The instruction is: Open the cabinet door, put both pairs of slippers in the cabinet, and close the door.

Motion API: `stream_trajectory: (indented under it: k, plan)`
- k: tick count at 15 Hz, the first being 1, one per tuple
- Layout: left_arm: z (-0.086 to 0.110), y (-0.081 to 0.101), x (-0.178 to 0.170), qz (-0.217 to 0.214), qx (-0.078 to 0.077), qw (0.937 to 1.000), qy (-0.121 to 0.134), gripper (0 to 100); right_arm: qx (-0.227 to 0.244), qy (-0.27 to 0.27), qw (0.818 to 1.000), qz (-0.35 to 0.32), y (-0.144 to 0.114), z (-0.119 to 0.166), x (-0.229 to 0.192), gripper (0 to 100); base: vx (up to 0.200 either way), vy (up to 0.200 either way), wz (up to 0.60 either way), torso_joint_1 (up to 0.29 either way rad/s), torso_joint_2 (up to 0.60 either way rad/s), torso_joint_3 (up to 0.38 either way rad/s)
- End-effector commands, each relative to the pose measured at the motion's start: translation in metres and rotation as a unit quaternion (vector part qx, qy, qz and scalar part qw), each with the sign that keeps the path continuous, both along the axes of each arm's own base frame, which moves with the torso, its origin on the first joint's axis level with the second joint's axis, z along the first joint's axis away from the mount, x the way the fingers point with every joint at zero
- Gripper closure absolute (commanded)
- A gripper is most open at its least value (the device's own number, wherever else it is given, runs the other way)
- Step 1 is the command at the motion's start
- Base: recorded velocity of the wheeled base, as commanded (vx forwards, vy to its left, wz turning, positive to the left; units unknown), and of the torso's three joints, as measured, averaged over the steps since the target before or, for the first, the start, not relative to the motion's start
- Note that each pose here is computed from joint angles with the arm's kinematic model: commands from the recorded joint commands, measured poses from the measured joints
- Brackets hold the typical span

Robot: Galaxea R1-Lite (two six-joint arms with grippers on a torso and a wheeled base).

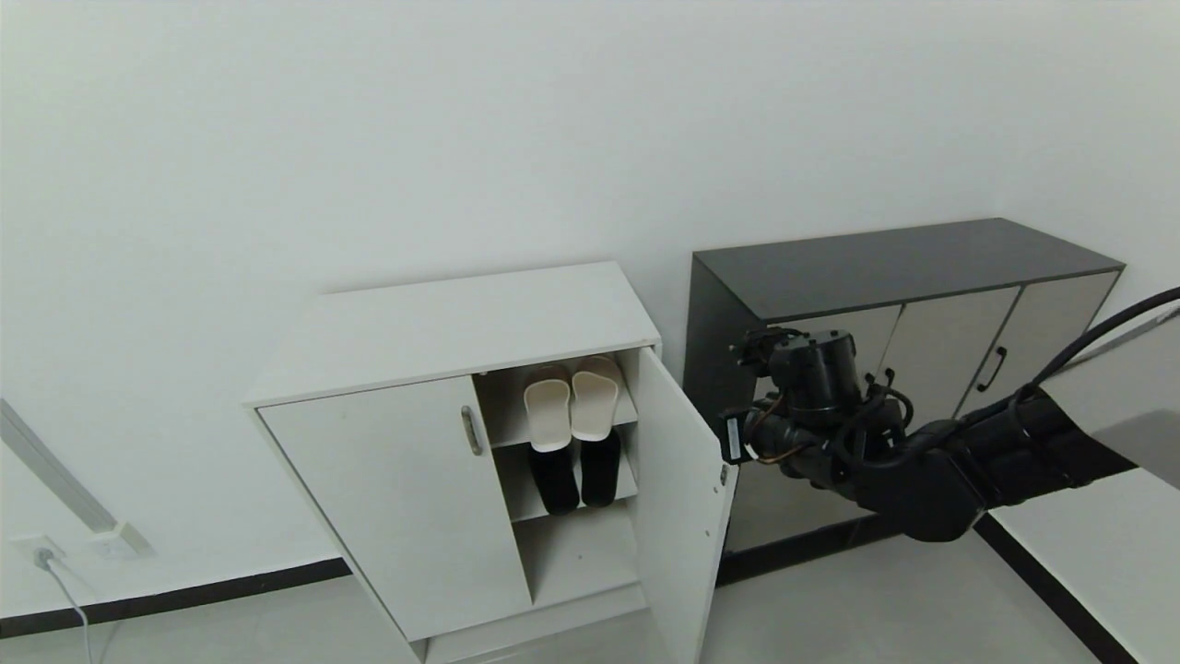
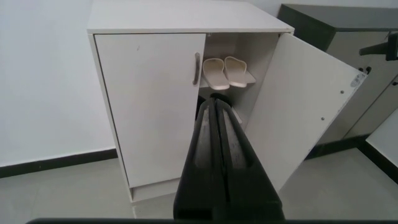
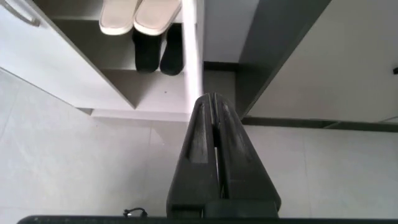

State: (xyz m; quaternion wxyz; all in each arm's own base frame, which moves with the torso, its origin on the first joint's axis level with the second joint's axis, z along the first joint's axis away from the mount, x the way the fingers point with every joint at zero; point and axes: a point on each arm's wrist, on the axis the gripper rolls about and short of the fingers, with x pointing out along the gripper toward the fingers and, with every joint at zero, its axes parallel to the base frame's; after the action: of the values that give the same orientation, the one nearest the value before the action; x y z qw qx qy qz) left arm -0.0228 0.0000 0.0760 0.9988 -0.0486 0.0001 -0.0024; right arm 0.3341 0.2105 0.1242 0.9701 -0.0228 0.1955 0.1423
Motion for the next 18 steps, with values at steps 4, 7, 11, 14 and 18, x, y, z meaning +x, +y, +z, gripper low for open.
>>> stream_trajectory:
  k: [4,7,11,14,18]
  plan:
    - [0.0,0.0,0.0,0.0,0.0,1.0,0.001,100,-0.006,0.01,0.999,-0.041,-0.014,-0.027,0.044,100,0.0,0.0,0.0,0.0,0.0,0.0]
    - [0.0,0.0,0.0,0.0,0.001,1.0,0.001,100,-0.007,0.012,0.999,-0.042,-0.01,-0.038,0.056,100,0.0,0.0,0.0,0.0,0.0,0.0]
    - [0.0,0.0,0.0,0.0,0.001,1.0,0.001,100,-0.007,0.015,1.0,-0.024,0.004,-0.04,0.048,100,0.0,0.0,0.0,0.0,0.0,0.0]
    - [0.0,0.0,0.0,0.0,0.001,1.0,0.001,100,-0.005,0.018,1.0,0.004,0.023,-0.038,0.031,100,0.0,0.0,0.0,0.0,0.0,0.0]
    - [0.0,0.0,0.0,0.0,0.001,1.0,0.001,100,0.053,0.028,0.994,0.091,0.041,-0.011,-0.007,100,0.0,0.0,0.0,0.0,0.0,0.0]
